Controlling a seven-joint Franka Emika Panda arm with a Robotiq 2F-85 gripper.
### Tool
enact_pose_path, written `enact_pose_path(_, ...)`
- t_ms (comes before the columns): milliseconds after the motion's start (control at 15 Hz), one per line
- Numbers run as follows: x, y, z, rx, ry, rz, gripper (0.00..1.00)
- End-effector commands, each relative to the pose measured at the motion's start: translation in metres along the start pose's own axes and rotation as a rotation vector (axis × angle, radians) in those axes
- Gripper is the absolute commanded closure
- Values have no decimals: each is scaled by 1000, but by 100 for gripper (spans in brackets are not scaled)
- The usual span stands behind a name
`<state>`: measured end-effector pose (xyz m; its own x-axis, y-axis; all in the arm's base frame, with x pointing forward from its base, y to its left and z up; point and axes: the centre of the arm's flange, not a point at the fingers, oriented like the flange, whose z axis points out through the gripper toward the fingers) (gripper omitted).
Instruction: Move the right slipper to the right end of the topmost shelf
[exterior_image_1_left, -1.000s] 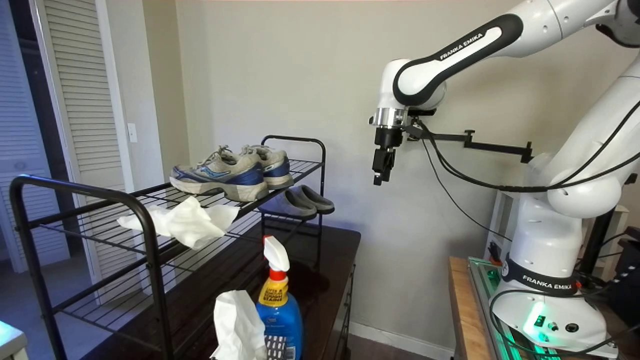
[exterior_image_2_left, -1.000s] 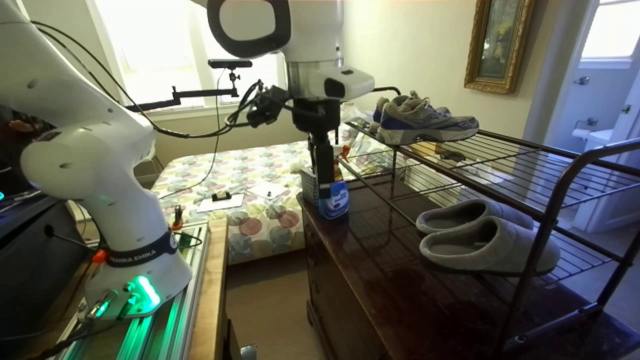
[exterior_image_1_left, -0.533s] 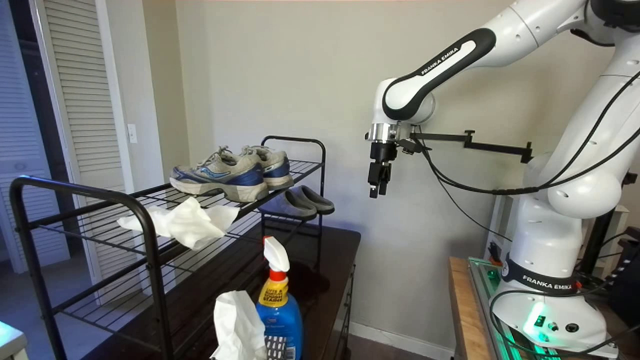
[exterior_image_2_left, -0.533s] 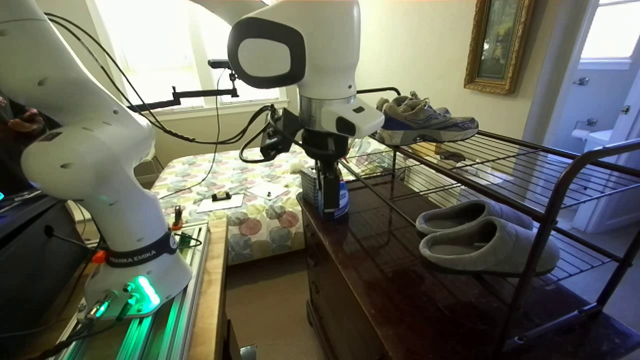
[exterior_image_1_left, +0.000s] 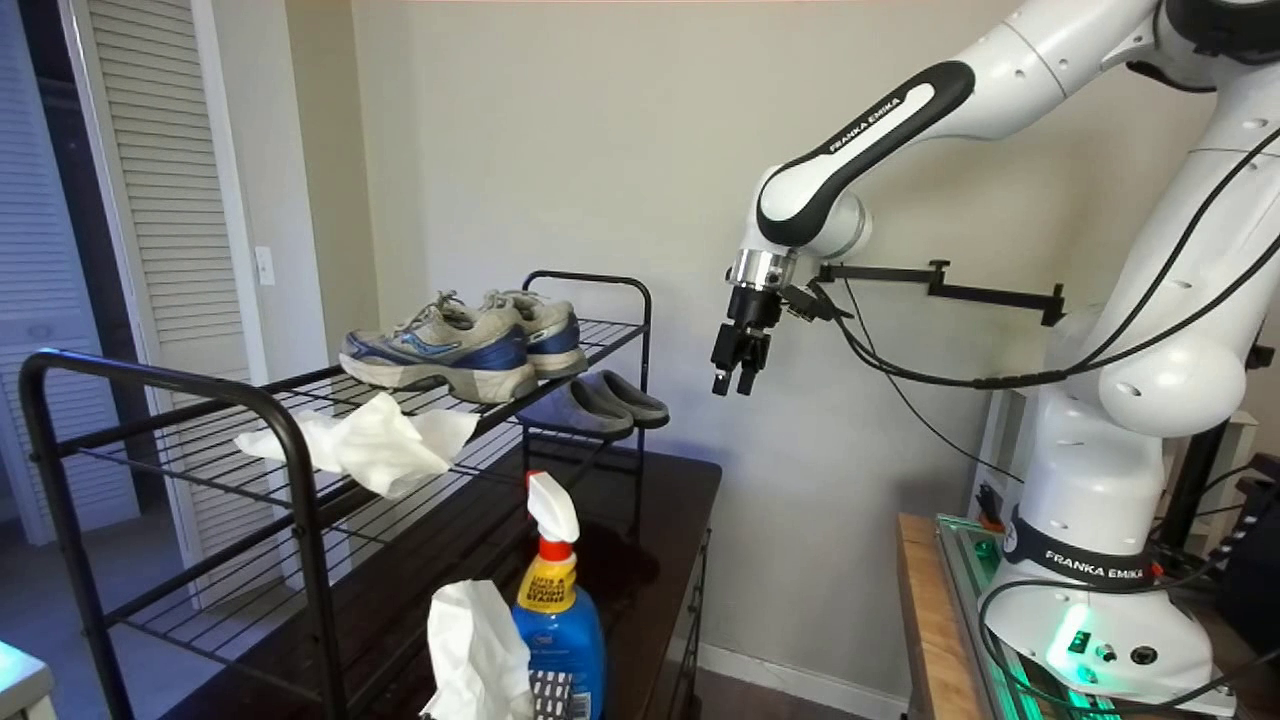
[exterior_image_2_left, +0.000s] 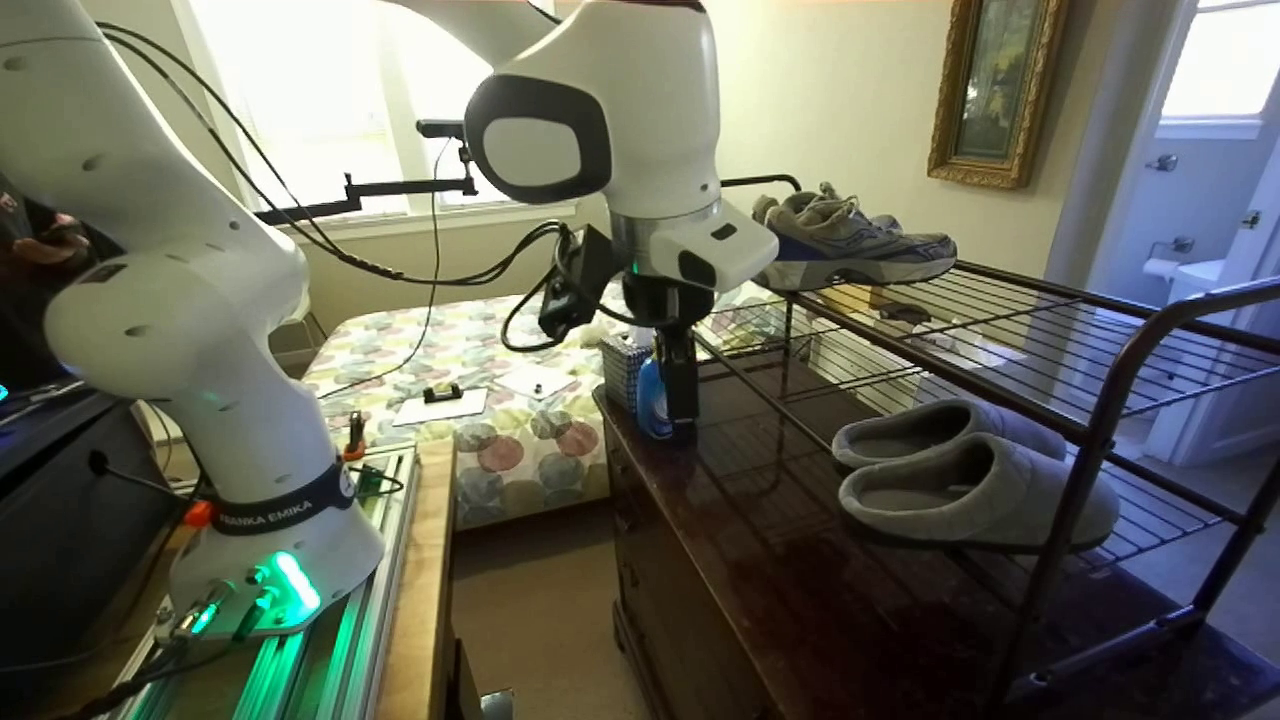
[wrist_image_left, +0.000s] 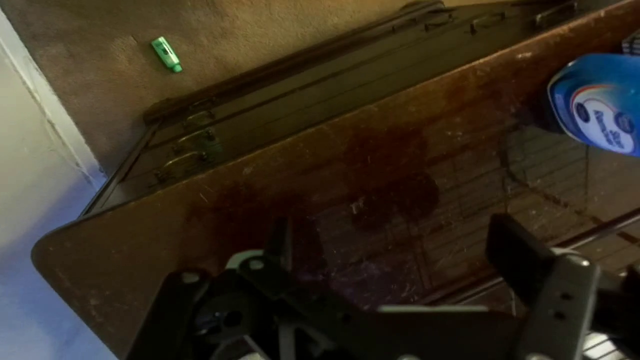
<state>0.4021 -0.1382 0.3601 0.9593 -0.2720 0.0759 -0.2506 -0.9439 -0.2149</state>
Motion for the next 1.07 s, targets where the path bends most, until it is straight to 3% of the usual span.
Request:
enact_pose_path(0, 25, -1, 29, 21, 106, 89, 0)
enact_pose_path(267, 48, 1, 52, -87, 173, 130, 0)
enact_pose_path(533, 62, 9, 64, -93, 170, 213, 0)
enact_pose_path(667, 63, 15, 63, -86, 126, 171, 0)
enact_pose_path(1000, 58, 14, 59, -88, 160, 165, 0)
